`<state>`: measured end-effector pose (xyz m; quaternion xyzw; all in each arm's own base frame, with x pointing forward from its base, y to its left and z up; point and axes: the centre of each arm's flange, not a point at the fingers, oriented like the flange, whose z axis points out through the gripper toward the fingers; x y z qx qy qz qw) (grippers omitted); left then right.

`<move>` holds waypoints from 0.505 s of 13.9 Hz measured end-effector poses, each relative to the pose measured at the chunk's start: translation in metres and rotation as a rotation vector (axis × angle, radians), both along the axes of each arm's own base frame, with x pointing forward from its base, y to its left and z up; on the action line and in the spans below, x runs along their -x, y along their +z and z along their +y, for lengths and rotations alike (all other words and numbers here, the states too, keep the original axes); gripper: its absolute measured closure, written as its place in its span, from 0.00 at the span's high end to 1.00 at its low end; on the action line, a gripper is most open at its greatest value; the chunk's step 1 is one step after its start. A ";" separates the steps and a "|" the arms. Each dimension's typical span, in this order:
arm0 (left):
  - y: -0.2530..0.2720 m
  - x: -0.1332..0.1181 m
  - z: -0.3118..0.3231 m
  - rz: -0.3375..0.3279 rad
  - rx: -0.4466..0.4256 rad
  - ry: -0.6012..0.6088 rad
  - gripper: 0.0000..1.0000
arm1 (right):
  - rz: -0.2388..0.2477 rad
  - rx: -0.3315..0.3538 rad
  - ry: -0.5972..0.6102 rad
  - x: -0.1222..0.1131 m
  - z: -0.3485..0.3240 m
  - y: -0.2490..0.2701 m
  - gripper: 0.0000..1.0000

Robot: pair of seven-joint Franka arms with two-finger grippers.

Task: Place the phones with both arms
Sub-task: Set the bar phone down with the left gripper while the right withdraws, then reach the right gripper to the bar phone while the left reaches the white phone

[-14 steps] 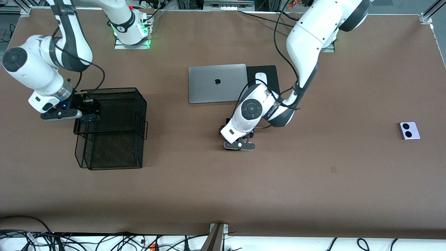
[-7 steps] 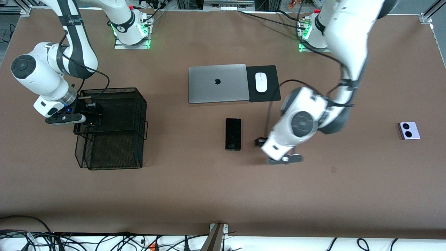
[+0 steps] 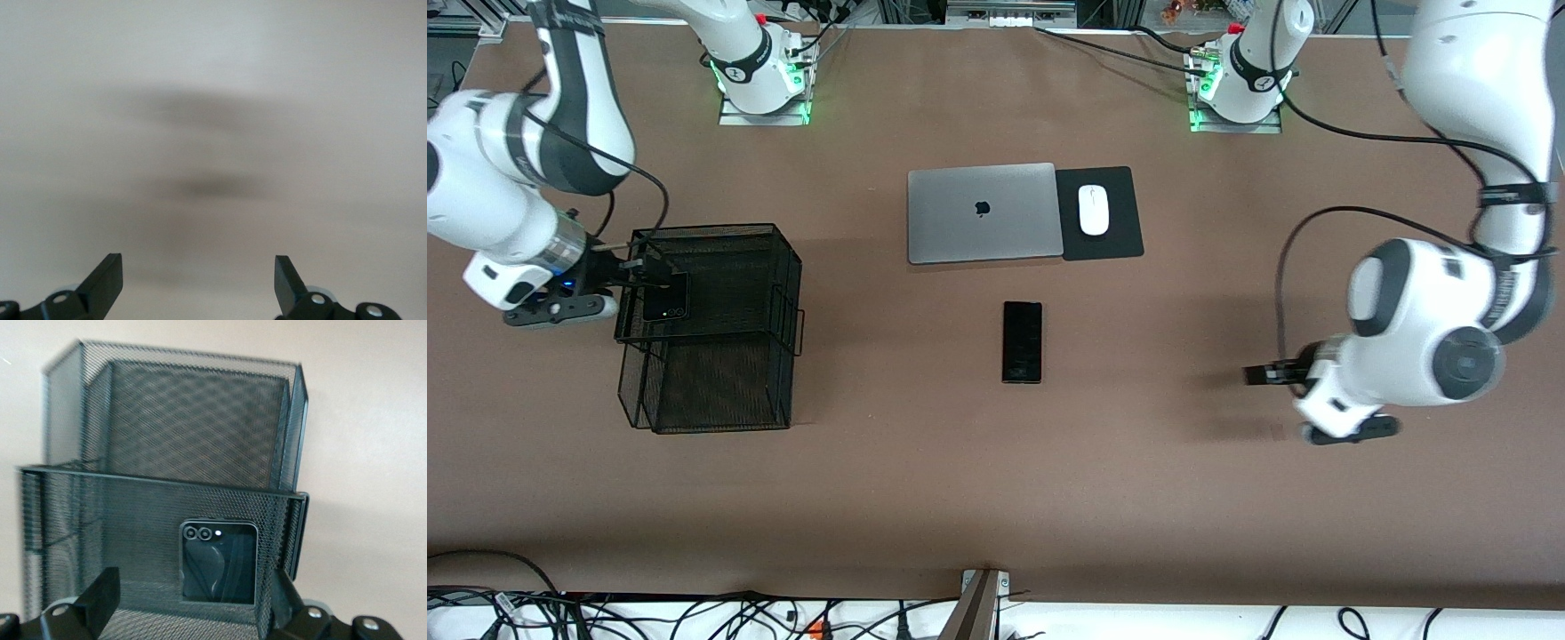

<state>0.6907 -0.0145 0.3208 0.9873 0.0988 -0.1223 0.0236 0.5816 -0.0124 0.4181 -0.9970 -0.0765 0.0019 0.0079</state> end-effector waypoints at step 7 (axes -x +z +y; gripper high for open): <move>-0.021 0.037 0.192 0.084 -0.130 -0.030 1.00 | -0.014 0.003 -0.151 -0.029 0.179 0.045 1.00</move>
